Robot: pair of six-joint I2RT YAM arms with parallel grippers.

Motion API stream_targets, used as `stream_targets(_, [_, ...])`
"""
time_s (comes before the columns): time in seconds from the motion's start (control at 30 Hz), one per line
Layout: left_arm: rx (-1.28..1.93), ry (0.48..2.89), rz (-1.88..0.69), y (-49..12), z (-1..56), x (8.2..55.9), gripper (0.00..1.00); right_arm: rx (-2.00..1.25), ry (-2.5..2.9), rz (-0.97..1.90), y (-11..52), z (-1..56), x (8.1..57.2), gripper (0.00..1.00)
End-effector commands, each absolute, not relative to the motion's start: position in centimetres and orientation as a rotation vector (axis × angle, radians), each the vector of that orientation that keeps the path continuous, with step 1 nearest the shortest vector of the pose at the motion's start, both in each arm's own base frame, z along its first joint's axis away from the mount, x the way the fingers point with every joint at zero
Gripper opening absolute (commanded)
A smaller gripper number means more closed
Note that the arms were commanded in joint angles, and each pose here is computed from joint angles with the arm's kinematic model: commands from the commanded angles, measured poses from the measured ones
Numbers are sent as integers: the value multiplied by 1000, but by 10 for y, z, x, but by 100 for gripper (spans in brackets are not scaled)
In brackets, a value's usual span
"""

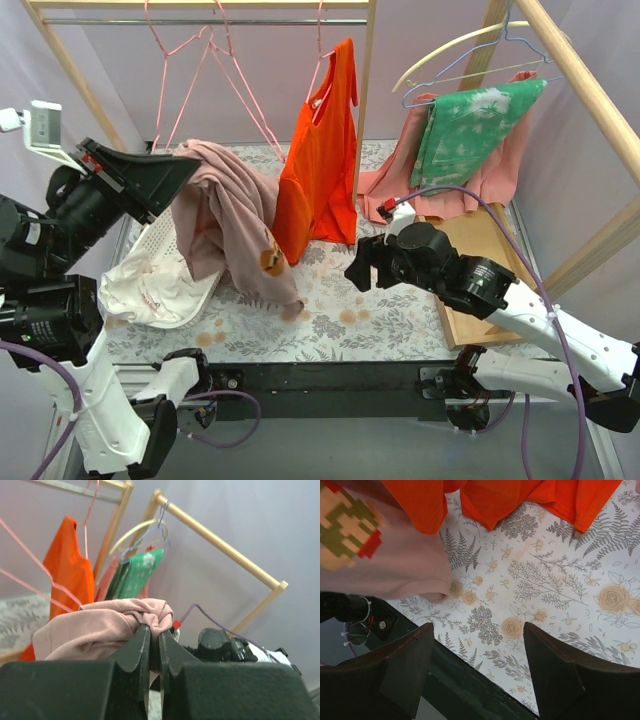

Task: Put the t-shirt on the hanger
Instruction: Place the T-shirt at the center of the board.

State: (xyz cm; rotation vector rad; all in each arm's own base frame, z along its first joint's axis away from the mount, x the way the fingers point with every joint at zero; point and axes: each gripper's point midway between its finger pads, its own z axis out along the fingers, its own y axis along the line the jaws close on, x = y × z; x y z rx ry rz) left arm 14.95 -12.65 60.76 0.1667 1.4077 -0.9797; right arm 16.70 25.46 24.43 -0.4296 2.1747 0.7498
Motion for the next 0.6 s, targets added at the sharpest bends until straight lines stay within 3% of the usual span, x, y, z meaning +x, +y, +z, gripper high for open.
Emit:
stream_targets(0.0, [-33,1667,-1146,-127,527,185,0,-429,2141,725,246,255,169,80])
stream_targets(0.2, [-552,1928,-1053,-98,394,205,0,-514,2186,767,256,232,159,80])
stream_targets(0.33, [-852,1998,-782,-59,316,213,0,-633,2249,882,276,190,135,78])
stream_targets(0.43, [-987,1936,-634,-34,316,208,0,-697,2330,907,289,146,118,77])
stream_targets(0.57, [-1002,1830,-488,-9,362,203,0,-771,2399,890,305,106,112,76])
